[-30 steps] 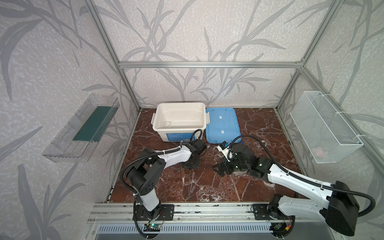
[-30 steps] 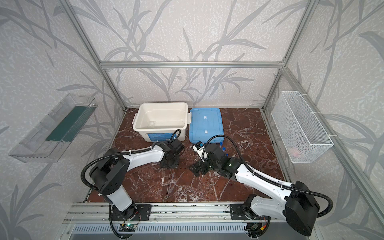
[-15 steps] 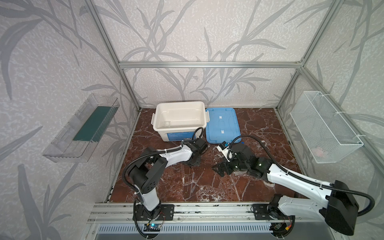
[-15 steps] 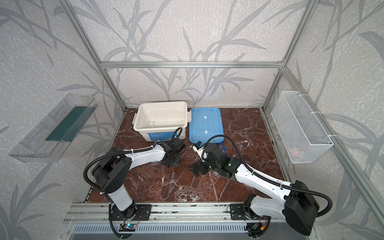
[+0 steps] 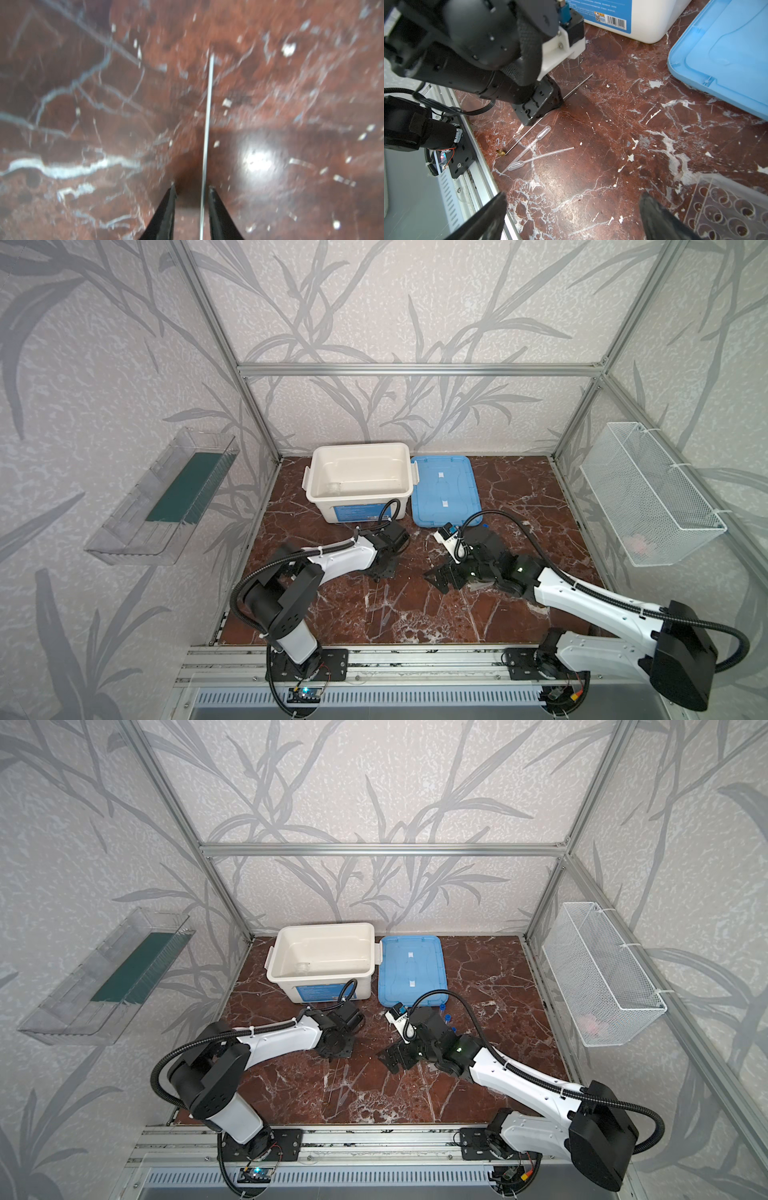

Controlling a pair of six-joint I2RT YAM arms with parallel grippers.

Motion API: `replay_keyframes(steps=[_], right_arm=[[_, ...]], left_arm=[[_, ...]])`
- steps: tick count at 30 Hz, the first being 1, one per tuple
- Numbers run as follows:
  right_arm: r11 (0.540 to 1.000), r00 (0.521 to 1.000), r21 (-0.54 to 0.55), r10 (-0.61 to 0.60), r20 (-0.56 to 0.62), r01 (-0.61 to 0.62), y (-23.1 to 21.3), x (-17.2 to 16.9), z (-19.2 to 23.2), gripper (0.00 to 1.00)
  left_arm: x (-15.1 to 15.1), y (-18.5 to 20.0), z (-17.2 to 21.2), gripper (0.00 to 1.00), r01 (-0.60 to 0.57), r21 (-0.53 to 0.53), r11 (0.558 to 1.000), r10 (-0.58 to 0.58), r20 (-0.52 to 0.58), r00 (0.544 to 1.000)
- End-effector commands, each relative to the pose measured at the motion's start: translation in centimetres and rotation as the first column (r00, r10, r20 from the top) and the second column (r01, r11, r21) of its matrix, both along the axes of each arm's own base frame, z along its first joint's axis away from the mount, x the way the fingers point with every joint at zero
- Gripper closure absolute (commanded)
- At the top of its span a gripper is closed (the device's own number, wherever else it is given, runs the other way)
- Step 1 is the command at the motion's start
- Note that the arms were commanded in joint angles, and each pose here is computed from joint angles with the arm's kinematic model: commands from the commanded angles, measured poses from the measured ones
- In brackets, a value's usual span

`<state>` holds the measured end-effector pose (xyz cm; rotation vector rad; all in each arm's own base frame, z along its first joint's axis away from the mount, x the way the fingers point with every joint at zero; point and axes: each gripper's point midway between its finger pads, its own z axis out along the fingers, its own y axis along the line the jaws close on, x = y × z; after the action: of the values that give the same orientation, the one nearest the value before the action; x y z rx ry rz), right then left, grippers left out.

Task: Organize the chemistry lab equipment
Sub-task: 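Lift the glass rod toward the white bin with the left gripper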

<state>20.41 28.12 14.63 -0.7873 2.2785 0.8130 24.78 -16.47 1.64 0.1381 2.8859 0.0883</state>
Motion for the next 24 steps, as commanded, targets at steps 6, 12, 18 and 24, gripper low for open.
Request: replay_keyframes(steps=[6, 12, 18, 24], right_arm=[[1.0, 1.0, 0.024, 0.008, -0.001, -0.008, 0.4, -0.4, 0.5, 0.03], [1.0, 1.0, 0.014, 0.014, -0.004, -0.014, 0.6, -0.4, 0.5, 0.03], [1.0, 1.0, 0.005, 0.013, -0.002, -0.013, 0.6, -0.4, 0.3, 0.03], [1.0, 1.0, 0.001, 0.015, -0.001, -0.015, 0.6, -0.3, 0.4, 0.03]], left_arm=[[-4.3, 1.5, -0.1, 0.72, -0.028, -0.006, 1.0, 0.027, -0.076, 0.997], [-5.7, 0.8, -0.6, 0.74, -0.021, -0.024, 0.999, 0.019, -0.097, 0.995], [-6.4, 0.9, -1.6, 0.78, -0.012, 0.011, 1.0, 0.013, -0.117, 0.993], [-6.2, 1.2, -2.3, 0.84, -0.014, 0.046, 0.999, 0.02, -0.12, 0.993]])
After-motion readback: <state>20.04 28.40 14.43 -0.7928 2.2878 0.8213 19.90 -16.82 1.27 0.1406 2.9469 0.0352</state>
